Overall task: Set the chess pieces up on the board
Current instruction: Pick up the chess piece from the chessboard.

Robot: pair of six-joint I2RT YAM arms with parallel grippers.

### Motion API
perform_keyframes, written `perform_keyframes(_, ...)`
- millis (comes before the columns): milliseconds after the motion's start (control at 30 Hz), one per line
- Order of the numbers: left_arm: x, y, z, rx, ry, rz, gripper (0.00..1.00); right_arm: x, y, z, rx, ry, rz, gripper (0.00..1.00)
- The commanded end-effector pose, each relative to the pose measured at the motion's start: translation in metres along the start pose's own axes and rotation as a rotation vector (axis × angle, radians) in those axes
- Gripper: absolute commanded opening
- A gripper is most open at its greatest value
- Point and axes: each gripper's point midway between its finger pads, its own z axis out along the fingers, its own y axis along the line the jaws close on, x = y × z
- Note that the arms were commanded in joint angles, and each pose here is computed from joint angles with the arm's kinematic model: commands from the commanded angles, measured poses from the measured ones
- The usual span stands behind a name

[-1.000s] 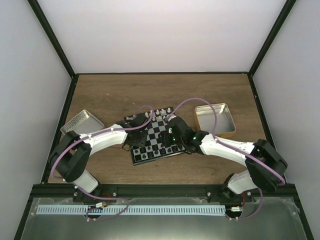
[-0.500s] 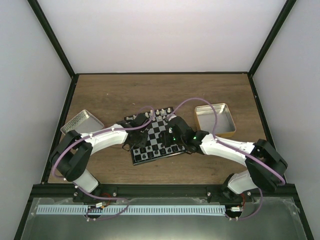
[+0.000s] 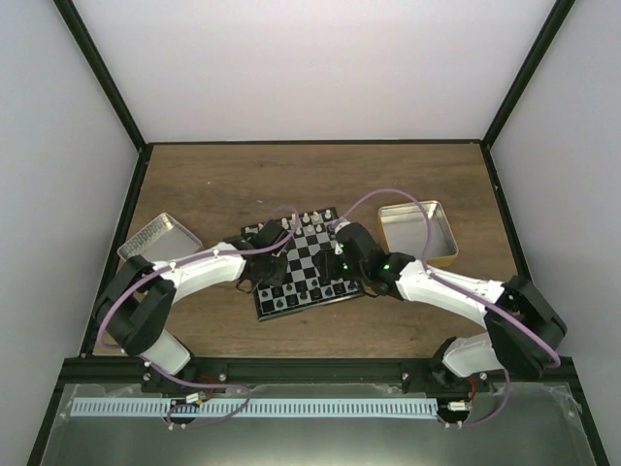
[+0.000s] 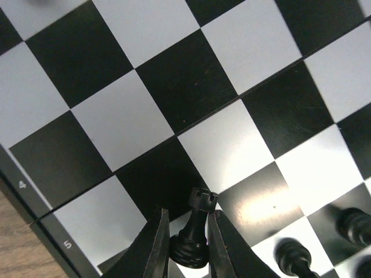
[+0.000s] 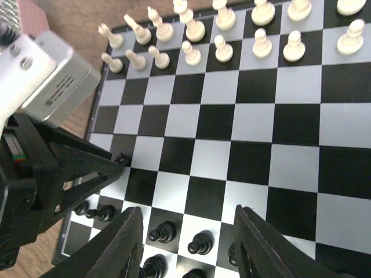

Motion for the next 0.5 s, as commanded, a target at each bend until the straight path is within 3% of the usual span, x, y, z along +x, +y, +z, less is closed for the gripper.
perform_keyframes(0, -0.019, -0.011, -0.023, 0.085, -0.115, -0.006, 0.1, -0.026, 0.006, -0.018, -0.132, -0.07, 0.053, 0.45)
perform_keyframes(267, -0.047, -0.04, -0.07, 0.284, -0.329, 0.034, 0.1, -0.057, 0.043, -0.06, -0.451, -0.113, -0.005, 0.49)
perform_keyframes(467, -0.057, -0.07, -0.142, 0.537, -0.557, 0.133, 0.09, -0.072, 0.074, -0.1, -0.636, -0.179, -0.095, 0.57)
